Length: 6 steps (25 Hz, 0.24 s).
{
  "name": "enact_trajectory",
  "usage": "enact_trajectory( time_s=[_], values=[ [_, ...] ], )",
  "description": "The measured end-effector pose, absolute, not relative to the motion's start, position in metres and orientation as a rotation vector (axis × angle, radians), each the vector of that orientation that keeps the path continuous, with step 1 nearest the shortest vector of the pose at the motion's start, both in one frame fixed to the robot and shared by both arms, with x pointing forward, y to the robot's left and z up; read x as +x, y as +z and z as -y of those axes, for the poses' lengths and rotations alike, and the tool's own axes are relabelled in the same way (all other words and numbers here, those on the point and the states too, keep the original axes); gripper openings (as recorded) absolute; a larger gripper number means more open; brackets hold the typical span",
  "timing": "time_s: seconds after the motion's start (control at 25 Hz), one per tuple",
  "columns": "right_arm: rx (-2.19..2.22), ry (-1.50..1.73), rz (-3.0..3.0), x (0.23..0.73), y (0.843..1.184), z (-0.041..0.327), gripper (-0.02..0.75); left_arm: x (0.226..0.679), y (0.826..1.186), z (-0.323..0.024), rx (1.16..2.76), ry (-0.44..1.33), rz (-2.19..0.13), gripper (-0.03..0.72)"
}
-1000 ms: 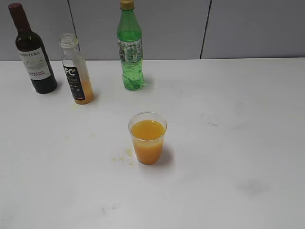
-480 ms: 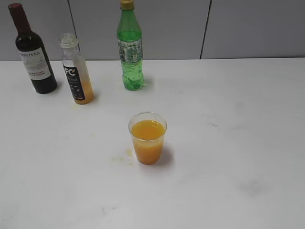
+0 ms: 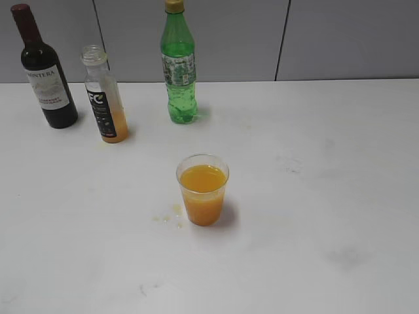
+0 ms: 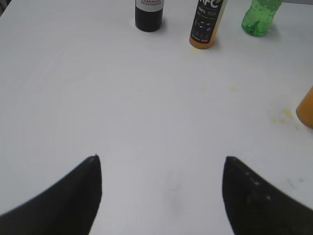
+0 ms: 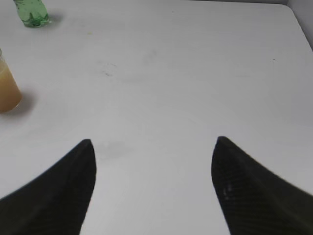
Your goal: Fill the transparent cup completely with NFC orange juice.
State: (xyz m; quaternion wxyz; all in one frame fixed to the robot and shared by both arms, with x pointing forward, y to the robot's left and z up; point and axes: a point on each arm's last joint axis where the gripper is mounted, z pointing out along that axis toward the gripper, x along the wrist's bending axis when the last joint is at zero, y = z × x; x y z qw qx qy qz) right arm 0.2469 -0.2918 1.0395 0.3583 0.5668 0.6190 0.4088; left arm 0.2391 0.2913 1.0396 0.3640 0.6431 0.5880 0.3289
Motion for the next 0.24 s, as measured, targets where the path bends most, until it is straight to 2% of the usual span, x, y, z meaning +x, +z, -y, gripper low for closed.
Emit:
enact_trajectory(
  time_s=[0.24],
  values=[
    [1.462, 1.055, -1.597, 0.2469, 1.0395, 0.2918, 0.571, 0.2391, 1.0396, -0.2917, 1.656, 0.852, -1.515, 0.589]
  ],
)
